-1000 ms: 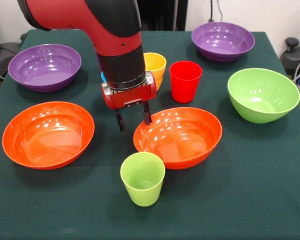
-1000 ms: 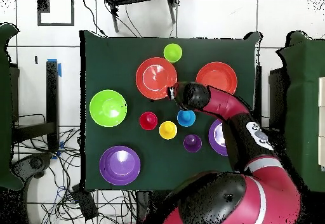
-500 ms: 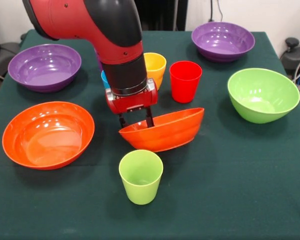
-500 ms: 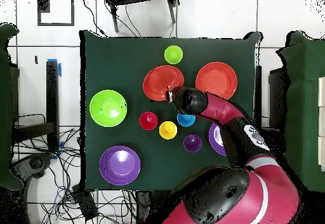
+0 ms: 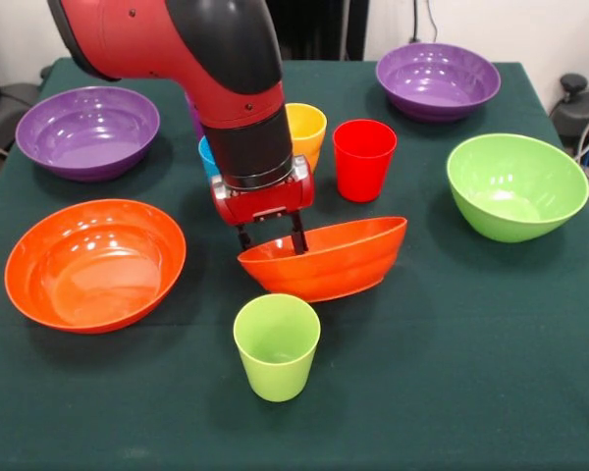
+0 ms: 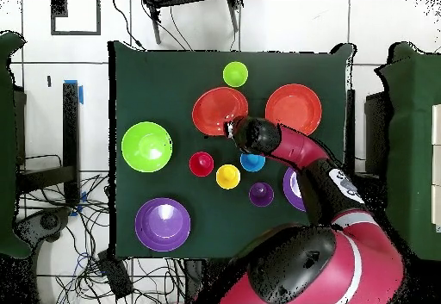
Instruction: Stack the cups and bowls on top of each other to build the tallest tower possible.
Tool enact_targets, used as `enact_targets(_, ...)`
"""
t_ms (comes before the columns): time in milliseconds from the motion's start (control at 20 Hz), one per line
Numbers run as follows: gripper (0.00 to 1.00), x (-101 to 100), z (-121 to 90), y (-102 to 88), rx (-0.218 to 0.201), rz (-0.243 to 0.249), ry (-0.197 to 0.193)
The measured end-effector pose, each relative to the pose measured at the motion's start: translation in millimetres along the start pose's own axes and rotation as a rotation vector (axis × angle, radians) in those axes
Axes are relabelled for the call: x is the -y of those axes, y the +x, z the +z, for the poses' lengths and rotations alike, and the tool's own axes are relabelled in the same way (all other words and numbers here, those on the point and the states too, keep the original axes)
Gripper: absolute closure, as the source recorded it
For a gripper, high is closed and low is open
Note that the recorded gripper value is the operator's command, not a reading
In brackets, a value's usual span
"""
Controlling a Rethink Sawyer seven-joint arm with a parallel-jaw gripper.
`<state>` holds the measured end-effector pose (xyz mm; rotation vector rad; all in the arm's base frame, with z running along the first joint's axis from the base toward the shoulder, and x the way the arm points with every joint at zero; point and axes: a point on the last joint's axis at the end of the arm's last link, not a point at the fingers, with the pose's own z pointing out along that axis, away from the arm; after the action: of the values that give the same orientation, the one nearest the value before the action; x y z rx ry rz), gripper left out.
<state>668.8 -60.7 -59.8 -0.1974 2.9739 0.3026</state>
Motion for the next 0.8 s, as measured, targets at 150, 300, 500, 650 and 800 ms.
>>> enact_targets(150, 0.00, -5.7, 1.2, -2.2, 0.000, -0.002, -0.004)
enact_targets(300, 0.00, -12.4, 2.8, -4.4, -0.001, -0.006, -0.008)
enact_targets(500, 0.00, -26.7, 5.4, -9.9, -0.002, -0.017, -0.015)
enact_targets(650, 0.00, -33.3, 6.8, -13.4, 0.000, -0.020, -0.019)
enact_targets(800, 0.00, -36.3, 7.4, -16.4, 0.003, -0.022, -0.020)
